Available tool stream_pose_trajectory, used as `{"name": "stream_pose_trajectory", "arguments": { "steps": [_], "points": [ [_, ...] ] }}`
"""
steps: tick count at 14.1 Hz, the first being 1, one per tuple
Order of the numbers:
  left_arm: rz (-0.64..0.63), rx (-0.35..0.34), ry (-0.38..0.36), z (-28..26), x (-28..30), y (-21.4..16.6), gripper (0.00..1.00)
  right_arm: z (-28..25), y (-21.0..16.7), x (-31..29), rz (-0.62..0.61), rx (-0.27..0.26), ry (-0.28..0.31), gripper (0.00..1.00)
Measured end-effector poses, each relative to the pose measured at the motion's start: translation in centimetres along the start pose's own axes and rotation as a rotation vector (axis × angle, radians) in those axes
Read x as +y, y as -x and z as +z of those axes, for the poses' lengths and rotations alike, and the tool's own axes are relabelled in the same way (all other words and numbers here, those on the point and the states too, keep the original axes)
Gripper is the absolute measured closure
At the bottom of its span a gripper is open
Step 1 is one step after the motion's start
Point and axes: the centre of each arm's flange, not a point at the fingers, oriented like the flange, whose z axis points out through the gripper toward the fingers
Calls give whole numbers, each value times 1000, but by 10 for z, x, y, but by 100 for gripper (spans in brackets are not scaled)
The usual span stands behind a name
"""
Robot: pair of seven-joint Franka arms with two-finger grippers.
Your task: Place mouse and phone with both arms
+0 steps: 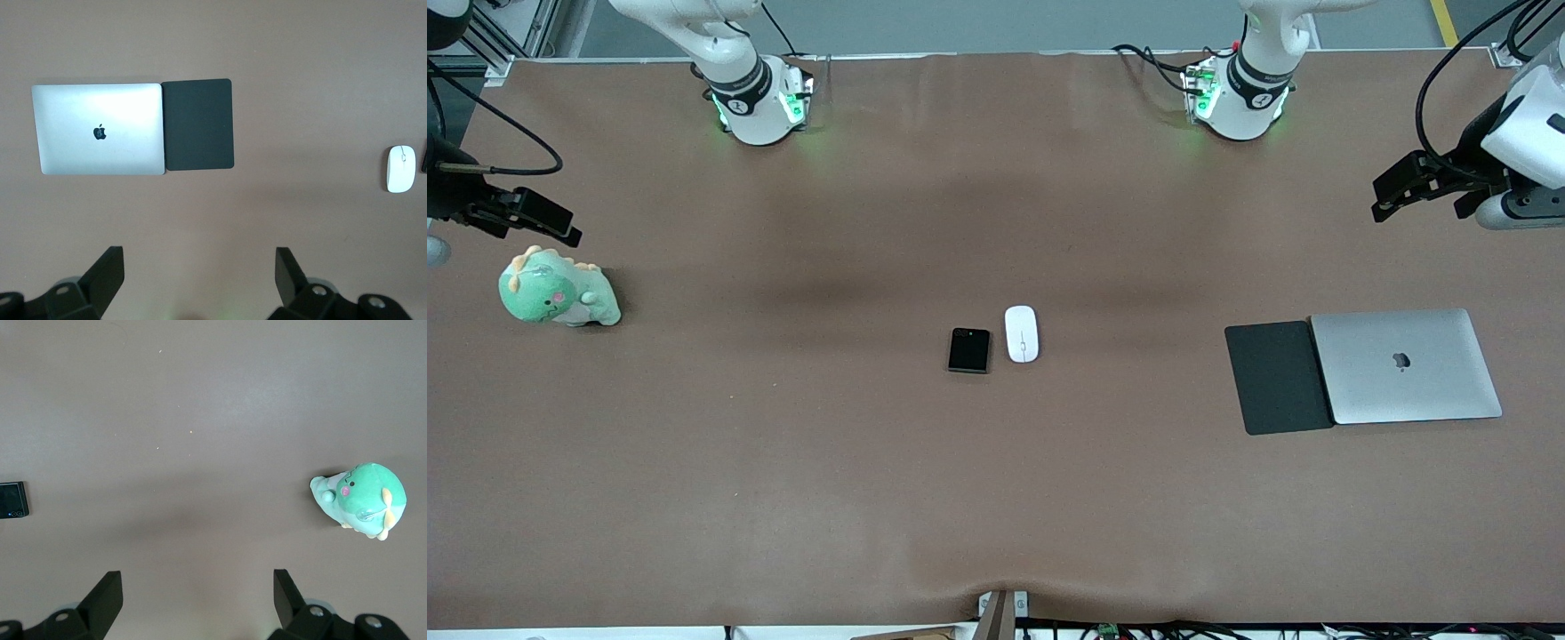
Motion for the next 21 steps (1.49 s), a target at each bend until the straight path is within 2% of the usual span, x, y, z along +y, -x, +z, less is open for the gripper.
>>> {"name": "stream_pose_trajectory", "arguments": {
  "steps": [14,21],
  "points": [
    [2,-17,0,9,1,-5,0,-1,0,0,-1,1,0,0],
    [58,-81,1,48,32,-22,0,-1,0,0,-1,1,0,0]
  ]
}}
